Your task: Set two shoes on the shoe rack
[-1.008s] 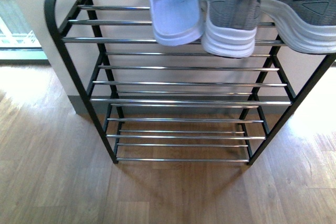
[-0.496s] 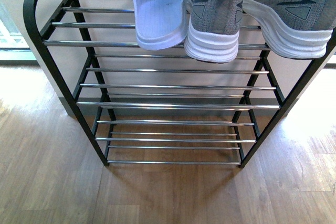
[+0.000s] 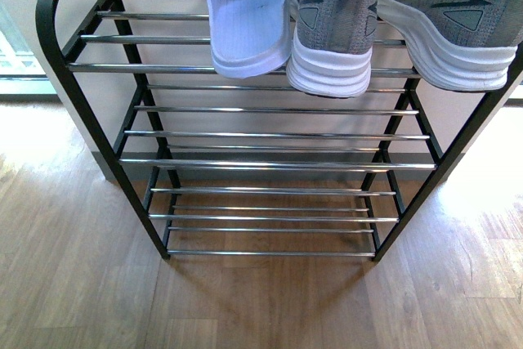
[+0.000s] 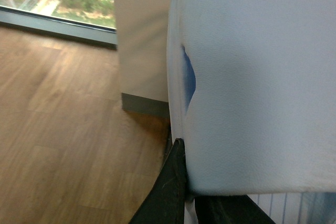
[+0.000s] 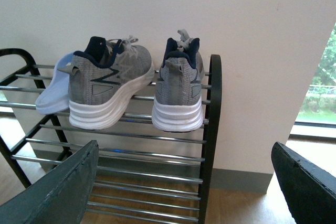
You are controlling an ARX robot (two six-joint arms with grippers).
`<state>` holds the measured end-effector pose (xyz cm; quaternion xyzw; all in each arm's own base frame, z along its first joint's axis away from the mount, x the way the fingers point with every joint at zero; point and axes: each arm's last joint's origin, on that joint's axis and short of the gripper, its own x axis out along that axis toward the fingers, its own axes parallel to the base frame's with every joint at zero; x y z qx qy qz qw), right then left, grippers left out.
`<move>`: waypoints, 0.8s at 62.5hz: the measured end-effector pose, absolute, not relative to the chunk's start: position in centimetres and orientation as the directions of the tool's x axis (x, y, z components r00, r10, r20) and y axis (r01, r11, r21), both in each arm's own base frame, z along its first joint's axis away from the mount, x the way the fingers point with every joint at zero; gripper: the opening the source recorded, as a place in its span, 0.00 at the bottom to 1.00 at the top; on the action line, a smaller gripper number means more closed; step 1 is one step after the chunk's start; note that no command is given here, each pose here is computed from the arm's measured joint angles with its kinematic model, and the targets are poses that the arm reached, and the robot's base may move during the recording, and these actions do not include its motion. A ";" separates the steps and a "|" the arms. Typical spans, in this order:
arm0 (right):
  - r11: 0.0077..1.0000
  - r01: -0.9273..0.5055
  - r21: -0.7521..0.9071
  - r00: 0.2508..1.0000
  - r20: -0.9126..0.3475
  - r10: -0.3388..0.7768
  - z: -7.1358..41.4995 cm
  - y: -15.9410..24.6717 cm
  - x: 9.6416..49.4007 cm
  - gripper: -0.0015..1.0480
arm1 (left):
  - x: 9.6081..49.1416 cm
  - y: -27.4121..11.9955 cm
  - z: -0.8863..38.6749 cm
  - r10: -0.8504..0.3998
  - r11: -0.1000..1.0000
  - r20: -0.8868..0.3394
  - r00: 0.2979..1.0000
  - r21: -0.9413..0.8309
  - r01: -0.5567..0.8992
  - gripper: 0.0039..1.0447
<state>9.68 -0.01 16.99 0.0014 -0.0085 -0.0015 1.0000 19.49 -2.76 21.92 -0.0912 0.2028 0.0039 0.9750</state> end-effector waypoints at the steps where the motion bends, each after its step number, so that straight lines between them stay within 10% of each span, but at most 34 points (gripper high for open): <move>1: 1.000 0.003 0.003 1.000 0.017 -0.003 17.0 0.0 9.7 0.91 | 20.2 -2.9 22.1 -0.045 0.982 -0.404 0.914 -0.186 -0.033 0.02; 50: 1.000 0.003 0.003 1.000 0.017 -0.003 17.0 0.0 9.7 0.91 | 41.3 -7.2 20.8 -0.140 0.979 -0.608 0.781 -0.203 0.018 0.02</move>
